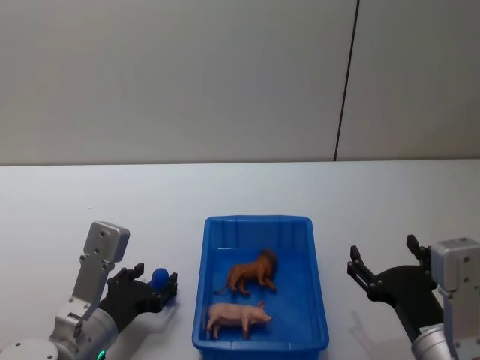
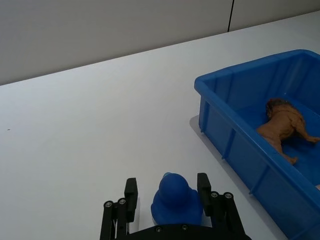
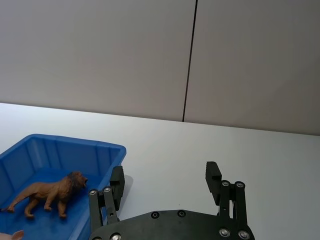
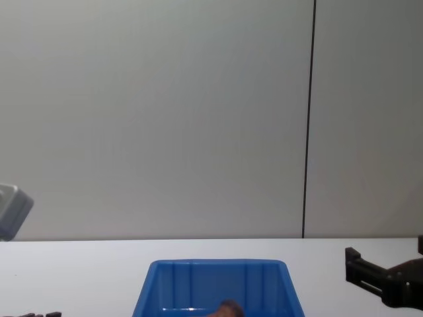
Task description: Pick up the two dolls from the table and place them into the box.
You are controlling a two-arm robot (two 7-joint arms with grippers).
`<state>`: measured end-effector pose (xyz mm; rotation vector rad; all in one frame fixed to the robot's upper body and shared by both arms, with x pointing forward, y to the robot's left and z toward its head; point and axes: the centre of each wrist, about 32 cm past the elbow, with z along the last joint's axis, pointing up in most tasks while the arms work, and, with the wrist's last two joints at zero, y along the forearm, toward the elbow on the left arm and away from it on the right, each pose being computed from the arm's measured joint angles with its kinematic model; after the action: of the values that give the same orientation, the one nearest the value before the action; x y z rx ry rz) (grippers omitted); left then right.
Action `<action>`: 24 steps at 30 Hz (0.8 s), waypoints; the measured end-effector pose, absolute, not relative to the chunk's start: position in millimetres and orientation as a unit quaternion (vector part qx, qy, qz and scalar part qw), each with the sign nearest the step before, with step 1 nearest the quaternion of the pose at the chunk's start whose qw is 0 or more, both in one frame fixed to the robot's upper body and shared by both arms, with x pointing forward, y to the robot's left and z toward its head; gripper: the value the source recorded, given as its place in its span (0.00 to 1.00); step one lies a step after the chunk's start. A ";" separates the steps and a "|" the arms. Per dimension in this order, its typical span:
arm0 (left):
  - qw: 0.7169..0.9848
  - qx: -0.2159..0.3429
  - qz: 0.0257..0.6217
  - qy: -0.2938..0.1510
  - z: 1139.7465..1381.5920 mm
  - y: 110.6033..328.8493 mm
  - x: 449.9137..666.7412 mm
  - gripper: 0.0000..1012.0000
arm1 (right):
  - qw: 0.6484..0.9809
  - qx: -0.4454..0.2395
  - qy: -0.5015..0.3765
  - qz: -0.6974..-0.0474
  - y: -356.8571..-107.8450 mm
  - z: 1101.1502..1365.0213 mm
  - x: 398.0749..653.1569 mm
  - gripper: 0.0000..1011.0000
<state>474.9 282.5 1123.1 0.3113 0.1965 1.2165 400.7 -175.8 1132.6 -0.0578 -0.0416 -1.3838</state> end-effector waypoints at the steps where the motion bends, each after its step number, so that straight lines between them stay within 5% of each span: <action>1: 0.805 0.146 0.568 0.091 1123.1 282.5 475.0 0.74 | 0.769 -0.027 -0.019 -0.638 -175.8 1132.6 400.7 0.99; 14: 0.807 0.149 0.565 0.089 1121.6 281.7 476.4 0.33 | 0.769 -0.027 -0.019 -0.638 -175.8 1132.6 400.7 0.99; 24: 0.810 0.149 0.560 0.086 1122.8 281.2 478.5 0.25 | 0.769 -0.027 -0.019 -0.638 -175.8 1132.6 400.7 0.99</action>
<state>478.5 281.2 1122.8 0.3177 0.1839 1.1975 400.7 -175.8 1132.6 -0.0577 -0.0415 -1.3837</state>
